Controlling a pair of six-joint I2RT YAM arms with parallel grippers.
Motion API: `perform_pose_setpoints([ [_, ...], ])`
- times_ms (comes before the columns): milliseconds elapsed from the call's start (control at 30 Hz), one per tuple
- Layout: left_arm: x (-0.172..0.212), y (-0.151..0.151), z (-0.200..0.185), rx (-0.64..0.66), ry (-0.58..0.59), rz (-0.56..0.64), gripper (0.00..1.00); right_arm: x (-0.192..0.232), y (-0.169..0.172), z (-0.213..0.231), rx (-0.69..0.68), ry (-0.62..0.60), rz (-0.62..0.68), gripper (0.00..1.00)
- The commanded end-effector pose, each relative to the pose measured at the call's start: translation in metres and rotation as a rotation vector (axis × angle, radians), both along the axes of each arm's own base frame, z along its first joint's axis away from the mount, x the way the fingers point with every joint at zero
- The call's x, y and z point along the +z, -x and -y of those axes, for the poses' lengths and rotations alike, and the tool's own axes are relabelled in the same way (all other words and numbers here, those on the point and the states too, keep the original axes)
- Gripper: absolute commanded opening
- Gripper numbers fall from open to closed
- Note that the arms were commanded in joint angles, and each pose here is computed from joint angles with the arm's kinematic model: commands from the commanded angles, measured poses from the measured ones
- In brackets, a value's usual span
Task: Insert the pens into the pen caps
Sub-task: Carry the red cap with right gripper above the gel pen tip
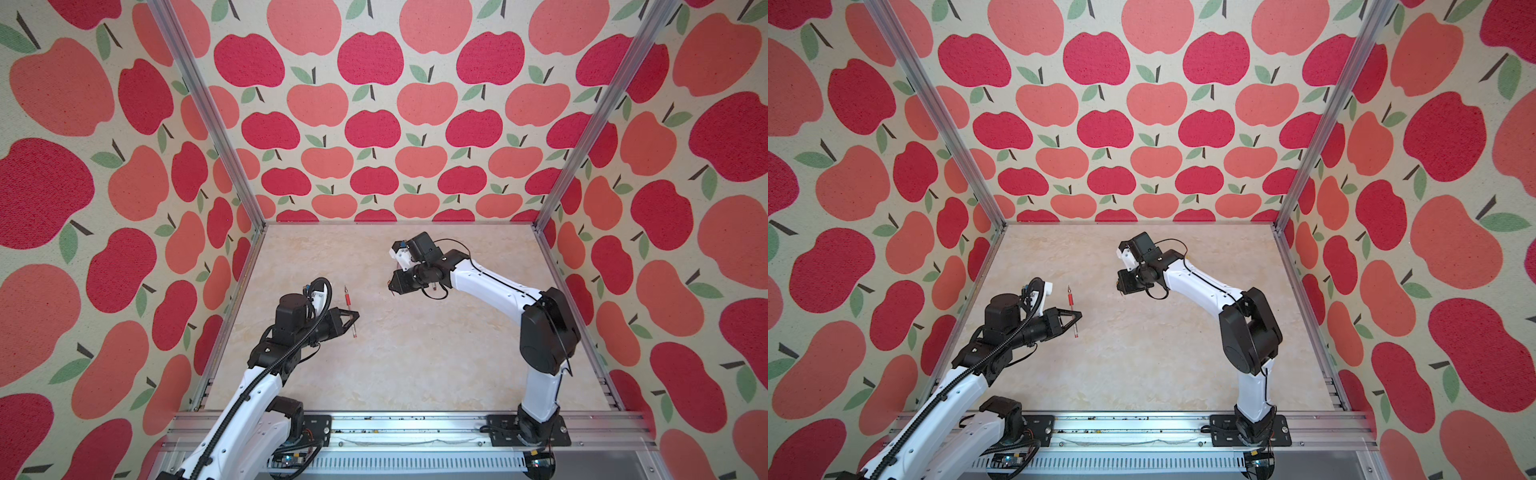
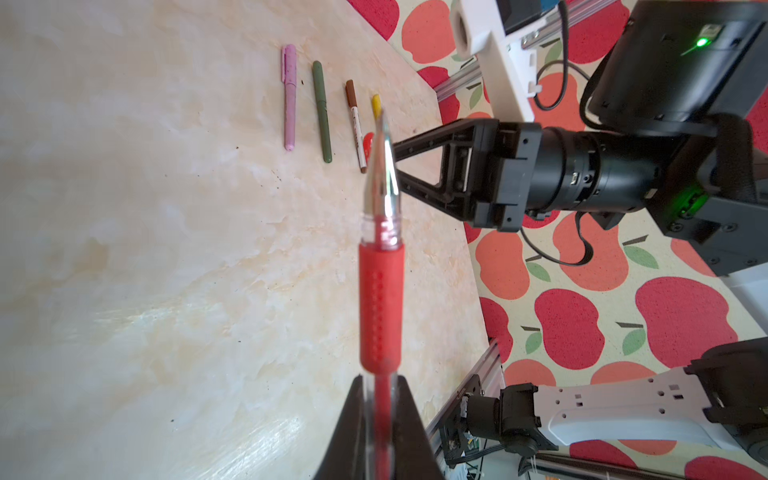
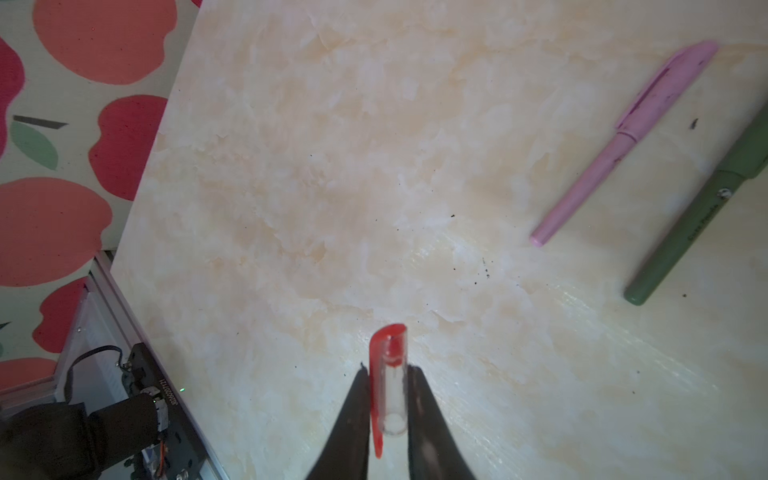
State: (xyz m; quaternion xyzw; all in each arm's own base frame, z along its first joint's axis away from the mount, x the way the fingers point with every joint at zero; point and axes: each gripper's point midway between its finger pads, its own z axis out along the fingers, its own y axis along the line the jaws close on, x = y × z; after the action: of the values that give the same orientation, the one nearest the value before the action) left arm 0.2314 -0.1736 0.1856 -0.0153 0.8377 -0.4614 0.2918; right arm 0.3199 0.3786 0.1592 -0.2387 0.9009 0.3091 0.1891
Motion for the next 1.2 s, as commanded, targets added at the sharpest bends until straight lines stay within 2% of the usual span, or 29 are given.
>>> perform_pose_setpoints([
  [0, 0.001, 0.000, 0.018, -0.054, 0.034, 0.030, 0.00, 0.036, -0.005, -0.003, -0.077, -0.167, -0.029, 0.19],
  [267, -0.007, 0.001, 0.057, -0.168, 0.063, 0.034, 0.00, 0.077, -0.011, 0.003, -0.187, -0.304, 0.011, 0.19],
  [467, -0.006, -0.001, 0.074, -0.220, 0.066, 0.038, 0.00, 0.089, -0.013, -0.006, -0.194, -0.370, -0.001, 0.19],
  [1167, 0.010, -0.029, 0.095, -0.214, 0.080, 0.086, 0.00, 0.082, 0.012, -0.020, -0.149, -0.388, -0.038, 0.19],
])
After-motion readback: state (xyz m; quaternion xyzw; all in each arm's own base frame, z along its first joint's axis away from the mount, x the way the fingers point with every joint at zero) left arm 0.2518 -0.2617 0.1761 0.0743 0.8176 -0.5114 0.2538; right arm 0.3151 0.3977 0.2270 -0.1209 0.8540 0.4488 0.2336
